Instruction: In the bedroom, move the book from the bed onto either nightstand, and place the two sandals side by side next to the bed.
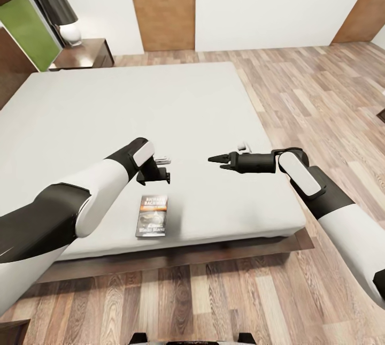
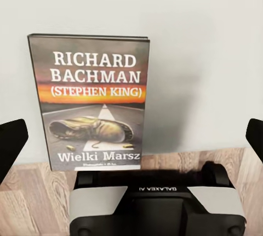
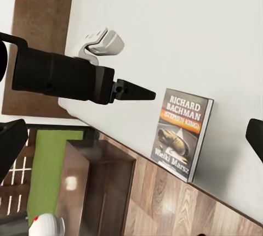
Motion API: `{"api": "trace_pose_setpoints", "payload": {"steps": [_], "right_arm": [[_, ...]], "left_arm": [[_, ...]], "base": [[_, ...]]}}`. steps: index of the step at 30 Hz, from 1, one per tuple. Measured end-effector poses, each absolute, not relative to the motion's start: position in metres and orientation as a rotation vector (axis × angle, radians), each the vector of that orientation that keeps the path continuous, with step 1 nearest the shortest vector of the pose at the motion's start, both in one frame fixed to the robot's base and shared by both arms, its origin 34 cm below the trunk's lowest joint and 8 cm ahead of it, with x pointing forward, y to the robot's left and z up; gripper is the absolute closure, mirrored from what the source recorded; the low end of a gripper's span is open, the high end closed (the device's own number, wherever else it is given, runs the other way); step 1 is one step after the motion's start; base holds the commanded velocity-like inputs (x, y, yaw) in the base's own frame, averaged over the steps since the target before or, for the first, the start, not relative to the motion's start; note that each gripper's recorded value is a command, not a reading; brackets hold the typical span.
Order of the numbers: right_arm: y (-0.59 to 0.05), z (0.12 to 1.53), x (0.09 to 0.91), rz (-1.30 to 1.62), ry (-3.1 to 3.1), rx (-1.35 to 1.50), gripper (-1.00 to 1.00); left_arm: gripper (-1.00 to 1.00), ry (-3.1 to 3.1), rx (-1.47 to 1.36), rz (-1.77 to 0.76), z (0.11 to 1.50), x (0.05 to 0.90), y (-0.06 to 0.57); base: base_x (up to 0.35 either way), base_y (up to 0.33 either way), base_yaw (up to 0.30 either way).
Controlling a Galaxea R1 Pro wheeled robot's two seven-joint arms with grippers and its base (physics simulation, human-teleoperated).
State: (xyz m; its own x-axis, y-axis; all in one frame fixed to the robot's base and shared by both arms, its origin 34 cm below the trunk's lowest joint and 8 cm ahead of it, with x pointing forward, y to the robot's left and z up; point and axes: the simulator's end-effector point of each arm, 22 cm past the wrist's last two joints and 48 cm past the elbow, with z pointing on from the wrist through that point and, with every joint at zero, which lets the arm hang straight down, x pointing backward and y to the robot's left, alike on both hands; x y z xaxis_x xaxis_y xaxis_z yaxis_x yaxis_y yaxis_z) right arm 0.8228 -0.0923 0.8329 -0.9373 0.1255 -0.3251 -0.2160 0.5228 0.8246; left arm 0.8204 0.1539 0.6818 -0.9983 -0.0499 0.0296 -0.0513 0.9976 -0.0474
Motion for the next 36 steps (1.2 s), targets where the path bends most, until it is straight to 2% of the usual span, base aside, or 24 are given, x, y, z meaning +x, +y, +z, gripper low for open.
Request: {"api": "trace_pose_setpoints", "payload": {"steps": [27, 36], "right_arm": [[-0.092, 0.807, 0.822, 1.381, 2.439, -0.069, -1.0], [-0.092, 0.807, 0.822, 1.38, 2.439, -0.069, -1.0]], "left_arm": [[-1.0, -3.099, 0.112, 0.04, 0.655, 0.82, 0.174], [-1.0, -3.099, 0.122, 0.03, 0.655, 0.82, 0.18]], "base": [[0.002, 0.0, 0.0], [0.185, 0.106, 0.0]]}}
